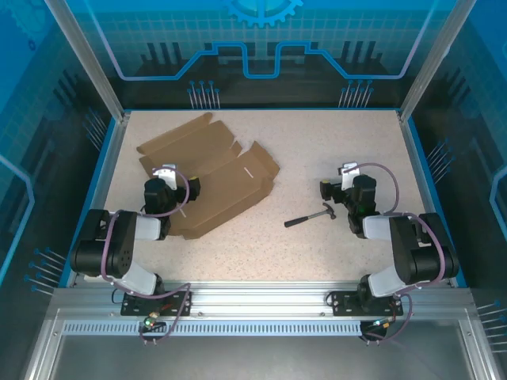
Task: Fold the paper box
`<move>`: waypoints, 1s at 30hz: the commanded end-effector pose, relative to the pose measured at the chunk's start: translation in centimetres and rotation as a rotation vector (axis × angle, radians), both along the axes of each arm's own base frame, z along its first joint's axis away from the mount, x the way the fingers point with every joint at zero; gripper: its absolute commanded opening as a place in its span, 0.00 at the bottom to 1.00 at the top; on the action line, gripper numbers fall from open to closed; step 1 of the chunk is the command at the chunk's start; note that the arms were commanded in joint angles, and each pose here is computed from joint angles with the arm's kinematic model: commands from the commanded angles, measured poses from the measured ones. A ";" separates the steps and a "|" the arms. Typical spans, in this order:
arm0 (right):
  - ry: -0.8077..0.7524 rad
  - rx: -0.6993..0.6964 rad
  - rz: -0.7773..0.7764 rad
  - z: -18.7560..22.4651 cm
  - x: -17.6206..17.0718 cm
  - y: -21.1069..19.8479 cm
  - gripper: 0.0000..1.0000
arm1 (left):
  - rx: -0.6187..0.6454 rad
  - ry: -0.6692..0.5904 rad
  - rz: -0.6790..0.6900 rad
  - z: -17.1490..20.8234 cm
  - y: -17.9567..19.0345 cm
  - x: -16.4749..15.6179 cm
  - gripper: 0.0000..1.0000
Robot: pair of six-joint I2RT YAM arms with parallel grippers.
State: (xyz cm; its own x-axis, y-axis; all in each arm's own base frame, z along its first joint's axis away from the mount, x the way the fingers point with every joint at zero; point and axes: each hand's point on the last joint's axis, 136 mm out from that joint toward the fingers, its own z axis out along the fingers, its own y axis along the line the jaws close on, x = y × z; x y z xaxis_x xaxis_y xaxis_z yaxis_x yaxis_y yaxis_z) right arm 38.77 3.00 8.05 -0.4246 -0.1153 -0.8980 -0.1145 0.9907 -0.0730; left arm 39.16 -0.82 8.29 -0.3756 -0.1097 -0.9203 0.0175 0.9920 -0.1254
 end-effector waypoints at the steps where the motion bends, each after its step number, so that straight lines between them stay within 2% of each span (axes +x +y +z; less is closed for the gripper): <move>1: -0.045 0.020 -0.012 1.3 0.9 -0.3 1.00 | 0.004 -0.043 -0.016 1.2 0.0 0.6 0.99; 30: -0.045 0.021 -0.010 1.3 0.9 -0.3 1.00 | 0.003 -0.048 0.014 1.2 0.5 0.5 0.99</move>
